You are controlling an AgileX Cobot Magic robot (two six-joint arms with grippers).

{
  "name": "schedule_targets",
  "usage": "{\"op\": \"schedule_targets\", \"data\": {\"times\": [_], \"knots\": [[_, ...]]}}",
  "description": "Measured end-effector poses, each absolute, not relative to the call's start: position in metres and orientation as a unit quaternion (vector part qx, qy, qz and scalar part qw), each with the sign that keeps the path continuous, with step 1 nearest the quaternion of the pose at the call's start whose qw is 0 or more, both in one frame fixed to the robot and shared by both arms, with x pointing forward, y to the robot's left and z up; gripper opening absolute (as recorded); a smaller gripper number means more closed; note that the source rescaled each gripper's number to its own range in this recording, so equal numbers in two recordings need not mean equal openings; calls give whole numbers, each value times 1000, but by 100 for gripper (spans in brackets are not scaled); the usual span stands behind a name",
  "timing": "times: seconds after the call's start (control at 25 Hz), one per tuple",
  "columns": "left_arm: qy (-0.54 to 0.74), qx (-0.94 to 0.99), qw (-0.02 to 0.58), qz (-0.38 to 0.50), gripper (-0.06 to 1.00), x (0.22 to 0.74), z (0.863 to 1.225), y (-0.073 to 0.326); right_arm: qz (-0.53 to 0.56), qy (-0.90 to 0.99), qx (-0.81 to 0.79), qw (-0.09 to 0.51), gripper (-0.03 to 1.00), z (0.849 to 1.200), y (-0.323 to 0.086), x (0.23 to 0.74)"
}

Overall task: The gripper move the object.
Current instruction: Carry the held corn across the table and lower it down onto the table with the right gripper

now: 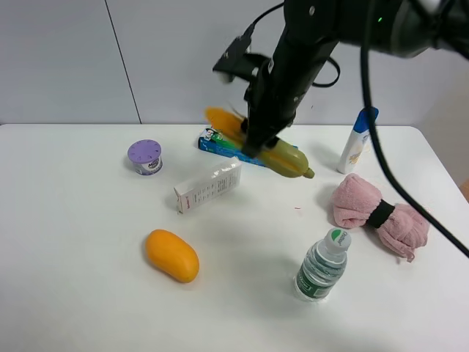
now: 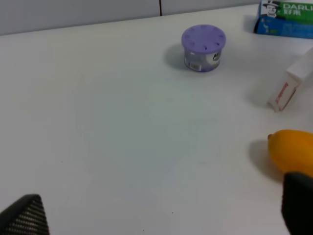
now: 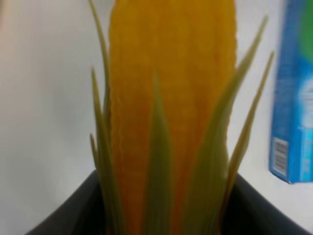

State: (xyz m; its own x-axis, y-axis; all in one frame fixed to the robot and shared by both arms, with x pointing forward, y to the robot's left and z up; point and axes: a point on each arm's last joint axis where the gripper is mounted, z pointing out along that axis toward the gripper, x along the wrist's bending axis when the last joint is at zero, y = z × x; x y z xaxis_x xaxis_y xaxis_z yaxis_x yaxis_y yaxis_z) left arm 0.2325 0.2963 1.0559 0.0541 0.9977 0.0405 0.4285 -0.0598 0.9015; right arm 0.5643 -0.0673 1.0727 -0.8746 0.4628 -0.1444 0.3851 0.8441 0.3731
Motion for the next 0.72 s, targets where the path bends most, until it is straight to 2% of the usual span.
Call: {"op": "schedule_targets", "data": {"times": [0.12,0.24,0.4,0.72], "knots": [[574,621,375,379,100,232,1056,296,219,909,335,116,0,1103,-67,561],[574,621,375,379,100,232,1056,296,252,870,413,95,0,1118,-61,551],[574,621,375,379,100,232,1056,296,296,837,457,52,0,1123,-41,540],[574,621,375,379,100,232,1056,296,345,823,450,35,0,1123,-13,529]]}}
